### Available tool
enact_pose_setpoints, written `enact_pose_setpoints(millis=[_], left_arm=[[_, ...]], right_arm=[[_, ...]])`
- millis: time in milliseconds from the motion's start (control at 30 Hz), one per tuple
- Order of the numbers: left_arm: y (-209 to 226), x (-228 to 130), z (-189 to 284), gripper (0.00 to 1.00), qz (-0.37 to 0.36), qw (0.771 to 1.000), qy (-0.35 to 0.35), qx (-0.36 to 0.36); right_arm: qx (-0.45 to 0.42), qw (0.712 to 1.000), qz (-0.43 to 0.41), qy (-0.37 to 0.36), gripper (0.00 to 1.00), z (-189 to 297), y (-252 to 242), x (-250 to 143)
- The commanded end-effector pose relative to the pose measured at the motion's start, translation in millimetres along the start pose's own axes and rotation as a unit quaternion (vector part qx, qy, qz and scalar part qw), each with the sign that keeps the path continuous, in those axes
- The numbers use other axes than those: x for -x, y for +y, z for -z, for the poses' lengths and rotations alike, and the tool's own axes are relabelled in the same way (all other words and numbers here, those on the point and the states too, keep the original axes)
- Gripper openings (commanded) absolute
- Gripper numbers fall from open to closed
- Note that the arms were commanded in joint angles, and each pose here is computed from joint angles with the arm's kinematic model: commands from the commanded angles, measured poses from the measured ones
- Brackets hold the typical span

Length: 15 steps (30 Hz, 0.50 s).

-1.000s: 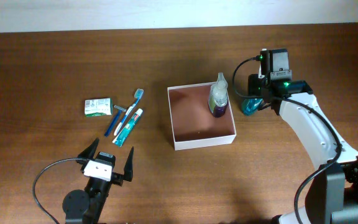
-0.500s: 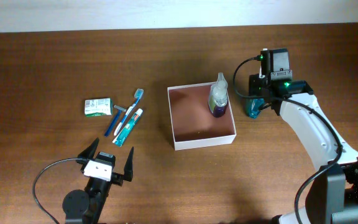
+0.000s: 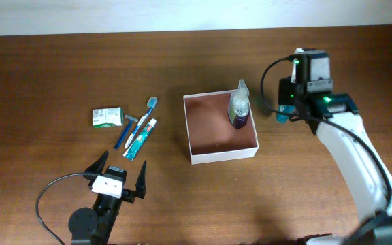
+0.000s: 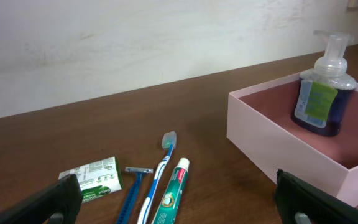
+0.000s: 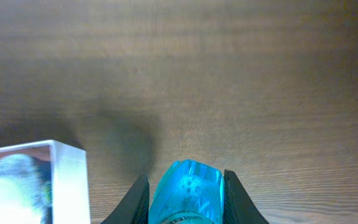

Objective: Pack container
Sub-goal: 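Lower the right gripper and grasp the Listerine bottle cap, then lift the Listerine bottle and carry it toward the pink box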

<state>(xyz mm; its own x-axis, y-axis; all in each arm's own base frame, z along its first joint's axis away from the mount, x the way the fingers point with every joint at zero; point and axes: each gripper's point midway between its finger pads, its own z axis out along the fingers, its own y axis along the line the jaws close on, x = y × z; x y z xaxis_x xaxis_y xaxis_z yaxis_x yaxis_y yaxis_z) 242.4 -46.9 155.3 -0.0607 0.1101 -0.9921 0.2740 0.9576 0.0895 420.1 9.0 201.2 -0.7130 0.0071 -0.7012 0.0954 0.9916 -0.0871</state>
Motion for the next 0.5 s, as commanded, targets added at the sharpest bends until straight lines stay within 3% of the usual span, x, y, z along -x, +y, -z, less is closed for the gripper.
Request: enact_pose_setpoints(millis=[0,200,467], left_arm=[[-1.5,-0.3,0.5,1.00,-0.008,1.000,-0.001,-0.005],[-1.5,-0.3,0.5,1.00,-0.008,1.000,-0.001,-0.005],[-1.5,-0.3,0.5,1.00,-0.008,1.000,-0.001,-0.005]], right_arm=[[0.014,0.997,-0.001,-0.075,0.12,53.3,5.9,34.8],[0.085,0.986,0.038,-0.142,0.12,119.6,59.6,45.0],[0.150,0.974,0.086,-0.150,0.12,135.2,121.0,35.1]])
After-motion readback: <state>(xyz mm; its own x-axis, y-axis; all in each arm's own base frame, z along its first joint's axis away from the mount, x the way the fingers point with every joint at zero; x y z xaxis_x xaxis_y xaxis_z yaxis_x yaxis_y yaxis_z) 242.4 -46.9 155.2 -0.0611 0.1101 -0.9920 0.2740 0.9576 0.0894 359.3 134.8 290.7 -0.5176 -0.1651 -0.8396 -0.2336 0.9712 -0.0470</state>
